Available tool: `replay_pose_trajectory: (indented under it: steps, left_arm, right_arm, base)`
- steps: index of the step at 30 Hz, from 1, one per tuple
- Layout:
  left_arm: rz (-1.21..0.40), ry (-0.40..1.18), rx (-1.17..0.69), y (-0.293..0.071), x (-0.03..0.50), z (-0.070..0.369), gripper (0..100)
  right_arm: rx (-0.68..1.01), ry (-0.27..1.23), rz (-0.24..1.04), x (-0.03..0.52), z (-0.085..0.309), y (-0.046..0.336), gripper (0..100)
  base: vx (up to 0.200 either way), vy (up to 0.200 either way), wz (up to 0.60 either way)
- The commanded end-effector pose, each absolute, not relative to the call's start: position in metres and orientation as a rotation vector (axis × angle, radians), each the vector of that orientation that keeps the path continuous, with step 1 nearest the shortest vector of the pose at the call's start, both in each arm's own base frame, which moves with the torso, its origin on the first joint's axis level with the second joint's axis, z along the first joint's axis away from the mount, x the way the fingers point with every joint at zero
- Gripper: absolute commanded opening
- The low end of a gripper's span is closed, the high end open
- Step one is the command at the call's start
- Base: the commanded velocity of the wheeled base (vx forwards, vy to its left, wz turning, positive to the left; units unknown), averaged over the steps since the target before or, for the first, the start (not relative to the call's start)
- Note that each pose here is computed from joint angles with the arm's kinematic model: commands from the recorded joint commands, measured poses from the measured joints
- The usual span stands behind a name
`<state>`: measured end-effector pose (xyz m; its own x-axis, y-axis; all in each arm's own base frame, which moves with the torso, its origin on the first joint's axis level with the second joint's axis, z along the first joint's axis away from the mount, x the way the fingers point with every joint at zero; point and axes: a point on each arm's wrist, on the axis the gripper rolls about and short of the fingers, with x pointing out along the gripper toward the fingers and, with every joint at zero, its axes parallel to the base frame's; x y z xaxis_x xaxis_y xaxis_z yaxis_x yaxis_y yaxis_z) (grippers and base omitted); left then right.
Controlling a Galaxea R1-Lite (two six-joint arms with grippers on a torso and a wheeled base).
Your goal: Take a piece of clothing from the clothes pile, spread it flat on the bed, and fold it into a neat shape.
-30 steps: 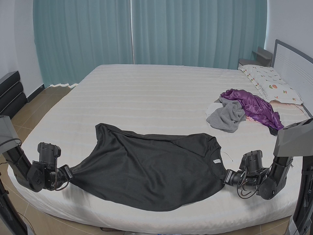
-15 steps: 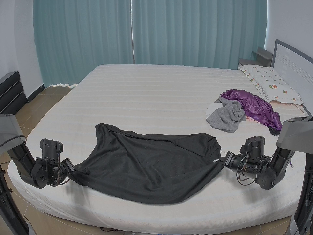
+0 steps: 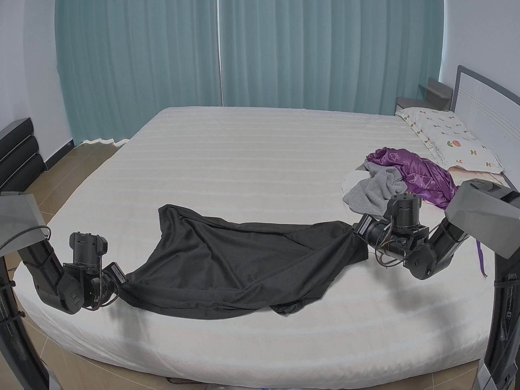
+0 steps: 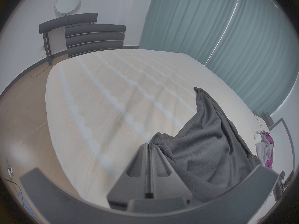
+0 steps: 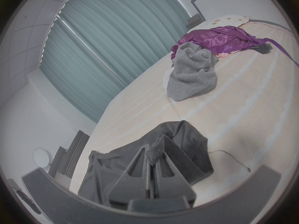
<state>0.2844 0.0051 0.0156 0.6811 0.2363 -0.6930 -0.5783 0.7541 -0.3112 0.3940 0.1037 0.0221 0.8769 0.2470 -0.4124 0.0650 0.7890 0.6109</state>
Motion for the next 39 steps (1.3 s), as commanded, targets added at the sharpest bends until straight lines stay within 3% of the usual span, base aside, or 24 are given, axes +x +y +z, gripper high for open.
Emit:
replay_pose_trajectory:
  steps: [1,6,7,12,18,23,33,39]
  left_arm:
    - [0.49,0.703,-0.543,0.004,0.285,0.007,0]
    - [0.493,0.717,-0.539,0.004,0.285,0.003,0]
    - [0.494,0.72,-0.539,0.004,0.285,0.003,0]
    - [0.494,0.726,-0.537,0.004,0.284,0.001,0]
    - [0.493,0.728,-0.536,0.003,0.283,0.001,0]
    - [0.49,0.729,-0.535,0.002,0.282,0.001,0]
    - [0.488,0.731,-0.535,0.002,0.28,0.002,0]
    - [0.478,0.738,-0.529,-0.002,0.279,0.002,0]
  right_arm:
    - [0.656,0.532,0.063,0.42,-0.012,0.113,0]
    - [0.651,0.518,0.043,0.436,-0.027,0.118,0]
    - [0.651,0.516,0.044,0.438,-0.03,0.119,100]
    - [0.659,0.494,0.057,0.436,-0.025,0.12,100]
    - [0.687,0.432,0.097,0.416,0.024,0.109,100]
    - [0.687,0.451,0.119,0.389,0.042,0.104,100]
    - [0.655,0.611,0.198,0.33,0.04,0.114,100]
    - [0.594,0.757,0.254,0.294,0.018,0.137,100]
  base:
    - [0.0,0.0,0.0]
    - [0.0,0.0,0.0]
    - [0.0,0.0,0.0]
    - [0.0,0.0,0.0]
    - [0.0,0.0,0.0]
    - [0.0,0.0,0.0]
    - [0.0,0.0,0.0]
    - [0.0,0.0,0.0]
